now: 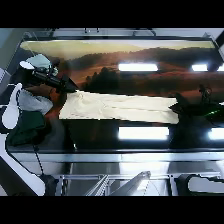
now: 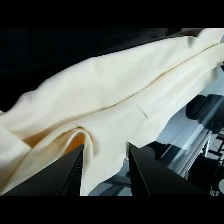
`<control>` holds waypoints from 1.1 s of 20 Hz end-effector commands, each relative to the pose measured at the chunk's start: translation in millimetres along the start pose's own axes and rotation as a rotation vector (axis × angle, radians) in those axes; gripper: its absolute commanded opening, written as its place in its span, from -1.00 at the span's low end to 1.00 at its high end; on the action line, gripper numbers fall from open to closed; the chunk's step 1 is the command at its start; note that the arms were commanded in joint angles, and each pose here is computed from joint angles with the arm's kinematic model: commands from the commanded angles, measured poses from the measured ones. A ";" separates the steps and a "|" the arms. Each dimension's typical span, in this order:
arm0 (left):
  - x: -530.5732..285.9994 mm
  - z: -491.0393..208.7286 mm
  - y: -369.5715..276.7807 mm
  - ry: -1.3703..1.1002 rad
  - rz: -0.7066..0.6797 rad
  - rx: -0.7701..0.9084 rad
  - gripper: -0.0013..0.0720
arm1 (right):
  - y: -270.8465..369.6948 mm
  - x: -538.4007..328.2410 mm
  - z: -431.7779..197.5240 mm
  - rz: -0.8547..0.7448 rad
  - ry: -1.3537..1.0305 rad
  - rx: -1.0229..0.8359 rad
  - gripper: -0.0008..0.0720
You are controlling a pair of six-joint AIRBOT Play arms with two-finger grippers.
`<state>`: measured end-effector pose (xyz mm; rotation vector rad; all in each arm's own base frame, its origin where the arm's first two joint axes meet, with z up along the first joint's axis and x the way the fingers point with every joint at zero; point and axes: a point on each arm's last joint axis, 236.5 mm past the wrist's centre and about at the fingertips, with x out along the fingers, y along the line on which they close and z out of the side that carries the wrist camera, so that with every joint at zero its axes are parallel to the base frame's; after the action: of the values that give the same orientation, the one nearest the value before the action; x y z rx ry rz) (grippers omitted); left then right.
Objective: Fold the shirts.
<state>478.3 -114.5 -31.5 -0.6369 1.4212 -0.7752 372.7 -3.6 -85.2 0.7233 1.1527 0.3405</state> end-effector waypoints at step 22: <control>15.0 -27.9 -73.9 0.168 -0.025 0.111 -0.92 | 40.3 -4.6 45.5 0.041 0.117 0.000 -0.91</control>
<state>450.5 -165.5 6.5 -0.5441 1.5012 -0.8989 407.5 14.9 -81.6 0.7483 1.2989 0.3807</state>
